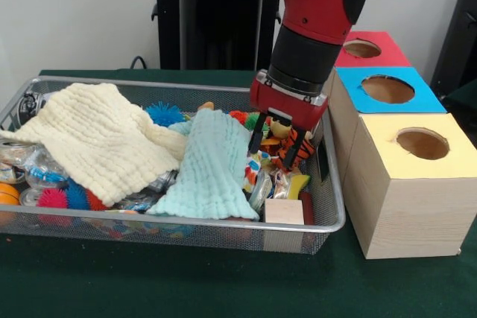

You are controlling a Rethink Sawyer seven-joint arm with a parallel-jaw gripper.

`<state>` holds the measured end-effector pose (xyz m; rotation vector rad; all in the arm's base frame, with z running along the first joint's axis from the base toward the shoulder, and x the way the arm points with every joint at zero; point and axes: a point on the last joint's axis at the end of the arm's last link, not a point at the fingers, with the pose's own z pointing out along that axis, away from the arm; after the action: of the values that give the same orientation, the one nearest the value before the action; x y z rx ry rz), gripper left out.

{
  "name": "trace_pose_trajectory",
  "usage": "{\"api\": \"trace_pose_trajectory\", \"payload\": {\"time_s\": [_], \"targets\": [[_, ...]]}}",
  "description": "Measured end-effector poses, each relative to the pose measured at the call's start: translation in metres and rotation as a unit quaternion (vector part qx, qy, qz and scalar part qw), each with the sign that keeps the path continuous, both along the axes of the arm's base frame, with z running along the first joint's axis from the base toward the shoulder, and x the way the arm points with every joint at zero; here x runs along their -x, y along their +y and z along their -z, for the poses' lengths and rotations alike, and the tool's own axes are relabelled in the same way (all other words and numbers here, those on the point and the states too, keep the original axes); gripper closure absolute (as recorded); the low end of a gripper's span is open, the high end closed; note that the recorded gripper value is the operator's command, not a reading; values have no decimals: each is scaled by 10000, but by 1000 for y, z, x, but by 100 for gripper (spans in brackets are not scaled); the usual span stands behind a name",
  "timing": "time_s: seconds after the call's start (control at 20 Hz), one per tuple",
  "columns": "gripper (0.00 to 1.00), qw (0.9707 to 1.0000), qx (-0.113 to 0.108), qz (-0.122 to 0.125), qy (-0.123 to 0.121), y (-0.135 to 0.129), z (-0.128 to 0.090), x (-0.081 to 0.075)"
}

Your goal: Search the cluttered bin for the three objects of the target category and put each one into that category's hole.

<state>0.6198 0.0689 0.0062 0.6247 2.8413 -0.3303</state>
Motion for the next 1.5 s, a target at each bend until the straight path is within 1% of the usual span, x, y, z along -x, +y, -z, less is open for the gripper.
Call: {"api": "trace_pose_trajectory", "payload": {"time_s": [0.2, 0.4, 0.65, 0.7, 0.8, 1.0, 1.05, 1.2, 1.25, 1.5], "targets": [[0, 10000, 19, -27, -27, -2, -3, -2], [0, 10000, 55, -41, 16, -7, 1, 1], [0, 9998, 159, -82, 62, -16, 18, 9], [0, 9997, 202, -99, 67, -21, 28, 13], [0, 9997, 229, -121, 49, -24, 34, 16], [0, 9994, 281, -193, -60, -29, 49, 20], [0, 9992, 312, -228, -130, -32, 53, 20], [0, 9991, 327, -238, -162, -34, 53, 20], [100, 9990, 331, -236, -165, -34, 52, 20], [100, 9990, 342, -226, -159, -35, 51, 20]]}}
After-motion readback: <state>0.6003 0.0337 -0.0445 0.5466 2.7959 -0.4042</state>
